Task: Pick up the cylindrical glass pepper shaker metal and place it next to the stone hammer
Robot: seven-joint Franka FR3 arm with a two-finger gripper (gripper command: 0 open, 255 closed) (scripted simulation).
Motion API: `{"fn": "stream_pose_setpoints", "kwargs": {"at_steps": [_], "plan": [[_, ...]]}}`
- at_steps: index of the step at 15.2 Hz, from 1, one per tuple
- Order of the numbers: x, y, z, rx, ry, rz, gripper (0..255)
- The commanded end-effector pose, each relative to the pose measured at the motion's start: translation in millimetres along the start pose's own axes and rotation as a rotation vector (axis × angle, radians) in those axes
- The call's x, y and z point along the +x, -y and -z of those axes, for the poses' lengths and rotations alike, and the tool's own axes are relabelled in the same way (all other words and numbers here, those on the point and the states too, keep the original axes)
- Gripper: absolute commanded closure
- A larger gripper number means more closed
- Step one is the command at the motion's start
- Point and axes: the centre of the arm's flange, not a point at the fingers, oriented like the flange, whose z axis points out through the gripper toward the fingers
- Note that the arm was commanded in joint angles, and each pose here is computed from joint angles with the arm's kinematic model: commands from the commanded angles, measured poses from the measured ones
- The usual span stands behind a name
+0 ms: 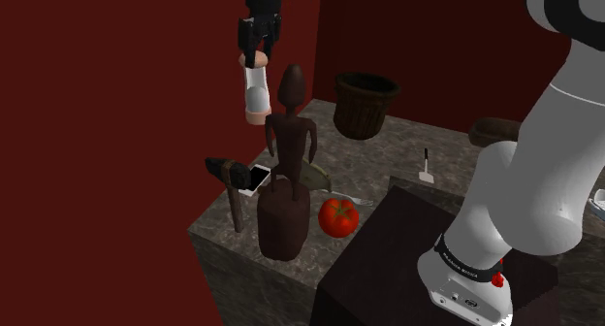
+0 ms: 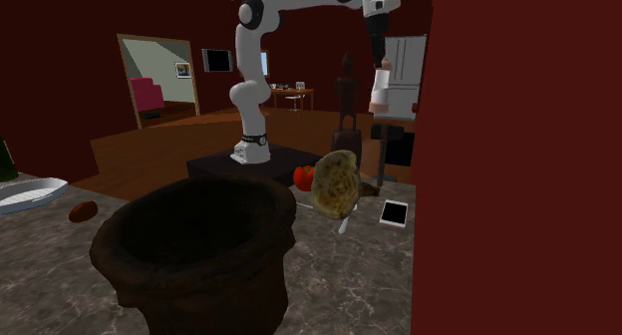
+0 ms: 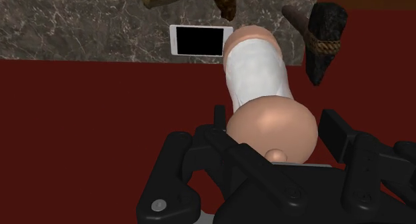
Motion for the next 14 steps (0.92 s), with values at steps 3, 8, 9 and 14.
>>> {"fn": "stream_pose_setpoints", "kwargs": {"at_steps": [3,8,9,14], "plan": [[14.6,42.3,-7.8,0.000,-0.001,-0.001,255],[10.5,42.3,-33.8,0.000,-0.001,-0.001,255],[9.7,42.3,-39.1,0.000,-0.001,-0.001,255],[5.5,42.4,-65.1,0.000,-0.001,-0.001,255]]}}
